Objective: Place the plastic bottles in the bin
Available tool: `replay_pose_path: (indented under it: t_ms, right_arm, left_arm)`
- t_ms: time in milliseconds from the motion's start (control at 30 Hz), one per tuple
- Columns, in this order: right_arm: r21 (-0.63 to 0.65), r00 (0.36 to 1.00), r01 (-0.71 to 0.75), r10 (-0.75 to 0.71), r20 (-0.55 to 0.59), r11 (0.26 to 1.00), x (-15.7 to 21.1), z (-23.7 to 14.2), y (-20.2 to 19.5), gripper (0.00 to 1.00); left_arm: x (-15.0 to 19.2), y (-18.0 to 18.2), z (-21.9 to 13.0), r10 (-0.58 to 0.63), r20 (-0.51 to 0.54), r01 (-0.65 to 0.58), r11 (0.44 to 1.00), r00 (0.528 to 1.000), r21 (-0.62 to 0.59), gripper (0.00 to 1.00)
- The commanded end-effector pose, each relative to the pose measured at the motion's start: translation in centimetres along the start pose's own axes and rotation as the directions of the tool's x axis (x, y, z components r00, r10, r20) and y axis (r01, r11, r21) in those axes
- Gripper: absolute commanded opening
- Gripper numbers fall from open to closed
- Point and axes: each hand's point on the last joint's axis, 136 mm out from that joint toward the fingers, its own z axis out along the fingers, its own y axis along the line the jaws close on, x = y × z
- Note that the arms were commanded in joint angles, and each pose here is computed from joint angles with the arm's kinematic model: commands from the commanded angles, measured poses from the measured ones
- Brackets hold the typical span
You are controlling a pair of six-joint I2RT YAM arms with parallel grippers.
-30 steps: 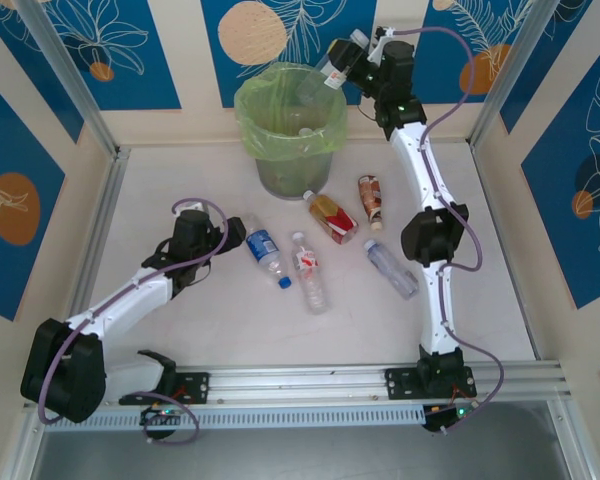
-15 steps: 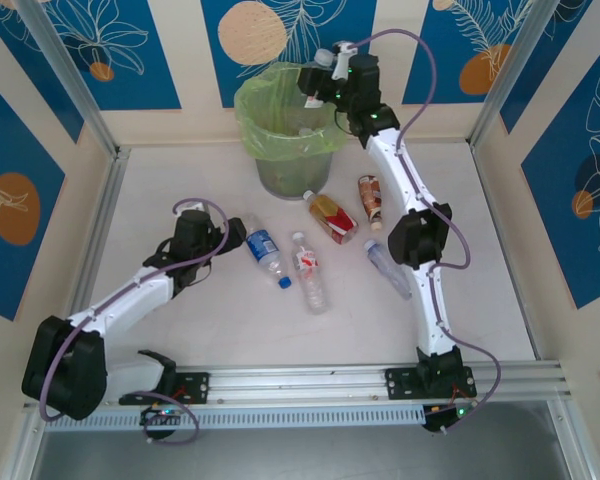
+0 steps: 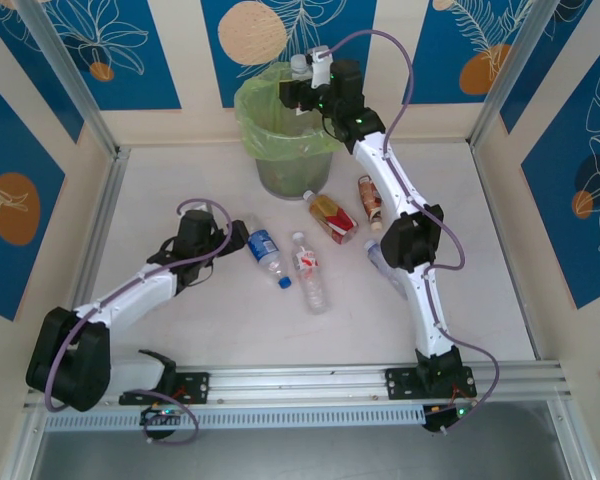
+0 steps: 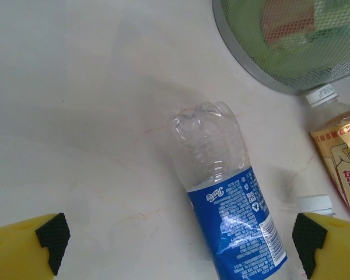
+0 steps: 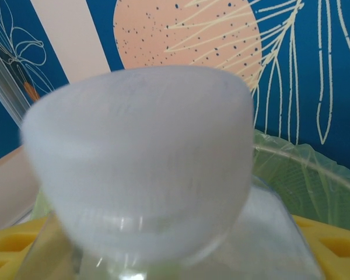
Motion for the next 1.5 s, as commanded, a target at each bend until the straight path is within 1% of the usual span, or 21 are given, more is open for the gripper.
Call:
replay_pose_path:
  t_ms: [0, 67, 100, 233, 433, 600, 733, 800, 900, 1000, 1100, 1167, 1267, 1333, 1400, 1467]
  right_arm:
    - [0.026, 0.994, -0.008, 0.011, -0.110, 1.000, 4.0, 0.9, -1.2, 0.86]
    - [0.025, 0.995, -0.012, 0.014, -0.101, 1.000, 3.3, 0.6, -1.0, 0.93]
    - [0.022, 0.995, -0.016, 0.018, -0.097, 1.000, 3.1, 0.5, -0.9, 0.96]
    - [-0.006, 0.997, -0.015, 0.014, -0.076, 1.000, 1.6, -0.1, 0.0, 1.00]
    - [-0.029, 0.999, -0.005, 0.004, -0.045, 1.000, -0.8, -1.6, 1.3, 1.00]
    - [-0.070, 0.999, -0.014, 0.012, -0.035, 0.997, -2.5, -3.1, 2.9, 0.99]
    - [-0.098, 0.999, 0.002, -0.006, -0.041, 0.995, -2.5, -3.5, 3.7, 1.00]
    - [-0.068, 0.997, 0.046, -0.050, -0.065, 0.997, -1.4, -3.0, 3.2, 0.96]
    - [-0.012, 0.989, 0.075, -0.076, -0.129, 0.997, 0.6, -2.5, 1.9, 0.86]
    - [-0.001, 0.973, 0.084, -0.083, -0.214, 0.996, 3.6, -1.8, 1.0, 0.72]
    - [0.004, 0.958, 0.073, -0.069, -0.277, 0.997, 6.1, -1.2, 0.5, 0.60]
    - [0.013, 0.951, 0.053, -0.047, -0.307, 0.999, 7.3, -1.0, 0.1, 0.55]
    - [0.014, 0.946, 0.037, -0.031, -0.322, 0.999, 7.7, -1.0, -0.2, 0.54]
    - [0.004, 0.949, 0.031, -0.028, -0.313, 1.000, 7.2, -1.2, 0.0, 0.58]
    - [-0.006, 0.955, 0.033, -0.033, -0.294, 0.999, 6.1, -1.6, 0.4, 0.63]
    - [-0.019, 0.961, 0.027, -0.031, -0.276, 0.999, 5.0, -2.2, 1.0, 0.68]
  left_arm:
    - [-1.0, -0.7, 0.0, -0.010, 0.008, 0.009, 1.000, 1.000, 0.020, 1.00]
    - [-1.0, -0.6, 0.0, -0.011, 0.006, 0.011, 1.000, 1.000, 0.019, 0.99]
    - [-1.0, -0.6, 0.0, -0.010, 0.006, 0.010, 1.000, 1.000, 0.020, 1.00]
    - [-0.9, -0.6, 0.1, -0.010, 0.002, 0.010, 1.000, 1.000, 0.018, 1.00]
    - [-0.6, -0.6, 0.3, -0.005, -0.009, 0.005, 1.000, 1.000, 0.023, 1.00]
    - [-0.3, -2.6, 0.6, 0.080, -0.042, -0.075, 0.990, 0.996, 0.119, 1.00]
    - [-0.4, -2.9, 0.7, 0.115, -0.049, -0.108, 0.986, 0.992, 0.124, 1.00]
    - [-0.6, -2.7, 0.8, 0.121, -0.045, -0.116, 0.987, 0.992, 0.108, 1.00]
    - [-0.6, -2.5, 1.0, 0.129, -0.045, -0.124, 0.988, 0.991, 0.096, 1.00]
    - [-0.3, -2.3, 1.5, 0.137, -0.058, -0.132, 0.988, 0.989, 0.084, 1.00]
    - [-0.2, -2.2, 2.2, 0.147, -0.078, -0.141, 0.987, 0.986, 0.072, 1.00]
    - [-0.2, -2.4, 2.6, 0.153, -0.089, -0.147, 0.986, 0.984, 0.075, 1.00]
    - [-0.3, -3.3, 3.0, 0.171, -0.096, -0.160, 0.981, 0.981, 0.112, 1.00]
    - [-0.4, -4.5, 3.0, 0.218, -0.092, -0.200, 0.965, 0.972, 0.172, 1.00]
    - [-0.6, -6.2, 2.7, 0.327, -0.063, -0.303, 0.921, 0.943, 0.246, 1.00]
    - [-1.1, -7.0, 2.5, 0.444, -0.021, -0.425, 0.870, 0.896, 0.252, 1.00]
